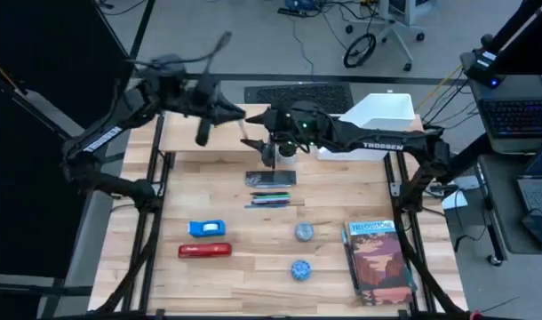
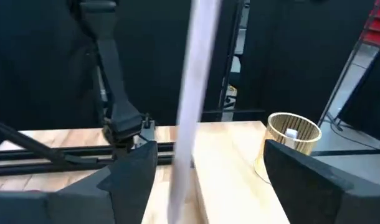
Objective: Stock shelves
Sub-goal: Remove the pink pen from the gold pen holder, then remove the blue pen from the gold pen holder
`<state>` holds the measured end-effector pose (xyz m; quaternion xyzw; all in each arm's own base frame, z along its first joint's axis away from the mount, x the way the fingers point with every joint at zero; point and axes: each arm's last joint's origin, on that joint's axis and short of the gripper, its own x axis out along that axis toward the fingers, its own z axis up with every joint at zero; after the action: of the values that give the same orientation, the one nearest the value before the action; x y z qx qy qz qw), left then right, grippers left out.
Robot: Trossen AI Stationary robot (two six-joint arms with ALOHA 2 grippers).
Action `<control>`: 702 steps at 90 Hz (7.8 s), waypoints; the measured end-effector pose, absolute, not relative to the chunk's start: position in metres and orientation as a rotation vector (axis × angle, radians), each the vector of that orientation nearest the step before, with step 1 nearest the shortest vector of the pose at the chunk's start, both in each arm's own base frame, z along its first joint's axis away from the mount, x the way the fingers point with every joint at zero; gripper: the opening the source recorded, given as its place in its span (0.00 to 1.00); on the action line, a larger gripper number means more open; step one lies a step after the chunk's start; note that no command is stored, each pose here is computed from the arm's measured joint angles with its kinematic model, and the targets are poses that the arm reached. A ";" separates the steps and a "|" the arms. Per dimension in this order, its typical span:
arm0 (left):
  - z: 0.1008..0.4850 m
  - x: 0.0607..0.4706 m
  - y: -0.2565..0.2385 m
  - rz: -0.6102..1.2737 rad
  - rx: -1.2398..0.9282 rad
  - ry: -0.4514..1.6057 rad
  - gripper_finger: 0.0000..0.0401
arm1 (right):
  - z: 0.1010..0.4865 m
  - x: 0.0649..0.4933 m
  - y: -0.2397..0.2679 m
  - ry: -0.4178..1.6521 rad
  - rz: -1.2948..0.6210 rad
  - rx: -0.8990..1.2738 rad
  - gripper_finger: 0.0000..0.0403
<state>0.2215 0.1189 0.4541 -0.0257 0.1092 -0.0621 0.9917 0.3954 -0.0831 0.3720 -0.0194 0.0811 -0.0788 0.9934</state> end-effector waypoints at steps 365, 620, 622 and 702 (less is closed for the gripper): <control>0.391 0.169 0.190 0.703 -0.156 0.923 0.45 | 0.284 0.282 -0.098 0.527 -0.246 -0.038 0.52; 0.455 0.132 0.157 0.765 -0.038 0.669 0.00 | 0.294 0.286 -0.100 0.418 -0.256 -0.058 0.52; 0.456 0.131 0.156 0.766 -0.034 0.664 0.00 | 0.294 0.286 -0.100 0.415 -0.257 -0.055 0.52; 0.472 0.191 0.118 -0.003 -0.036 0.359 0.00 | 0.345 0.361 -0.085 0.012 -0.129 0.142 0.52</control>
<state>0.1908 0.1181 0.4723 -0.0178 0.1785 -0.0017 0.9838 0.3605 -0.0846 0.3446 0.0708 0.0058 -0.0646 0.9954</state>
